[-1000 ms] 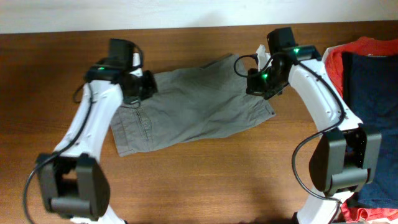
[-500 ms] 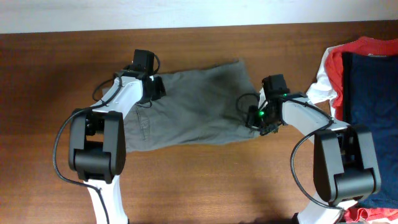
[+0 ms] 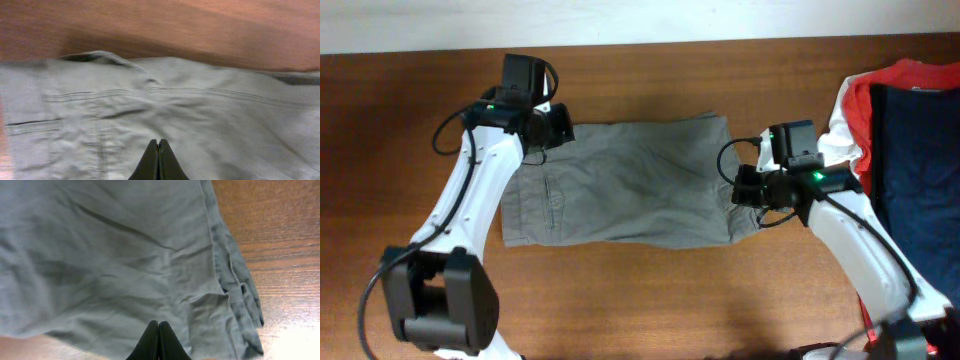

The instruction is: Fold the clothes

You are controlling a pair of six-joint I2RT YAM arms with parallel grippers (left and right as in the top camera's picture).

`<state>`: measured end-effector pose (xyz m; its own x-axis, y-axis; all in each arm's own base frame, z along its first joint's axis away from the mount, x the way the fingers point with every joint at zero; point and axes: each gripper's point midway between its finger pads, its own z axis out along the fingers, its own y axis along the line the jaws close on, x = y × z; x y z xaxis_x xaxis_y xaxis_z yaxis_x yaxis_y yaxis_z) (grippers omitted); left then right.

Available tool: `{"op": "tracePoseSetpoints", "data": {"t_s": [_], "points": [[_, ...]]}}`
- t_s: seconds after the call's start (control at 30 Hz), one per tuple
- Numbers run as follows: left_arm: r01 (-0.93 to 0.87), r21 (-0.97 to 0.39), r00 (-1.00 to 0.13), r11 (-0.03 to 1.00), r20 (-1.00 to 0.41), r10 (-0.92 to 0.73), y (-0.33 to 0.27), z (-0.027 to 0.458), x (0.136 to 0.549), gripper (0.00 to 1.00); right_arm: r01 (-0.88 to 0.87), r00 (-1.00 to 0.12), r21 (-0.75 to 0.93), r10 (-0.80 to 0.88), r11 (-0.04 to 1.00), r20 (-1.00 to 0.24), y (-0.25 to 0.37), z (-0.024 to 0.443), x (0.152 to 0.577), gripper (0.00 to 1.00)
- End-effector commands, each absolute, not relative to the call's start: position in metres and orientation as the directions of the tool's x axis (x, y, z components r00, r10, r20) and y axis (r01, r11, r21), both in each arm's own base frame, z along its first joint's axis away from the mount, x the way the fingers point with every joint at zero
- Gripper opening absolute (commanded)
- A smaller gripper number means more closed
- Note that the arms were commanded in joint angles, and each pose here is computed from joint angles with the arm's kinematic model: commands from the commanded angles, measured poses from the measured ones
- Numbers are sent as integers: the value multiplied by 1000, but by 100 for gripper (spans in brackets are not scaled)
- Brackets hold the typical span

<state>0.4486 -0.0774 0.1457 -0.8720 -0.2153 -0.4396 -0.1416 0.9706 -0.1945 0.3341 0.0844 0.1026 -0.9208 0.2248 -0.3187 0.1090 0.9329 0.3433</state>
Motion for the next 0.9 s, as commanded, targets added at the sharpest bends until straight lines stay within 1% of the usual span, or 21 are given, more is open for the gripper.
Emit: {"op": "tracePoseSetpoints", "data": {"t_s": [0.0,0.07,0.13,0.17,0.23,0.27,0.3,0.33,0.37,0.43,0.5,0.53,0.6,0.63,0.67,0.7,0.73,0.77,0.8,0.83,0.87], "points": [[-208,-13,-888,978,-416,-194,-50,93,460,0,113,-930,291,205,950,-306,83,47,365,4],[-219,13,-899,976,-392,-196,-46,55,472,1,113,-937,283,197,952,-288,85,13,377,4],[-242,54,-907,969,-367,-206,-35,22,476,1,137,-958,261,194,956,-209,84,-26,370,5],[-256,68,-917,964,-332,-220,-26,-1,474,0,173,-966,247,213,953,-146,82,-46,360,4],[-272,85,-930,959,-278,-239,-16,-22,466,0,230,-972,193,236,954,-5,75,-55,326,4],[-270,96,-938,958,-252,-239,-15,-24,459,0,252,-968,162,249,954,37,71,-51,313,4],[-265,107,-947,958,-214,-238,-14,-25,449,0,336,-941,57,332,940,69,53,-39,296,4],[-256,113,-955,960,-185,-233,-17,-26,442,0,359,-932,-19,360,933,54,39,-24,287,4],[-247,102,-960,964,-164,-229,-22,-27,438,0,359,-932,-58,361,931,25,30,-9,284,4],[-224,31,-968,974,-126,-219,-40,-25,432,0,362,-932,-40,361,931,-23,29,13,285,4],[-202,-33,-969,979,-140,-205,-57,-1,432,0,362,-931,-18,360,932,-59,30,27,288,4],[-179,-53,-964,982,-191,-186,-66,35,430,0,288,-955,28,289,957,-70,37,35,289,4],[-152,-94,-937,984,-304,-174,-75,92,432,0,274,-953,74,282,959,-114,42,49,295,4],[-144,-121,-907,982,-381,-180,-75,124,436,0,161,-968,192,193,968,-161,63,68,304,4],[-144,-123,-884,982,-430,-184,-72,143,438,0,103,-973,271,153,957,-171,78,79,307,4],[-150,-115,-877,982,-443,-186,-69,147,438,0,61,-976,332,125,941,-176,90,86,309,4],[-154,-107,-889,982,-420,-185,-68,142,434,0,45,-975,346,118,937,-191,95,87,312,4],[-162,-81,-909,983,-377,-180,-66,128,429,0,20,-966,354,110,935,-234,99,90,322,4],[-175,-42,-917,984,-357,-179,-60,118,428,0,-8,-951,362,104,932,-290,104,94,335,4],[-192,2,-922,981,-343,-179,-52,106,429,0,-56,-918,374,100,926,-385,112,102,358,4],[-224,12,-926,975,-315,-209,-41,91,431,0,-83,-881,365,103,927,-461,114,108,378,4]]}}
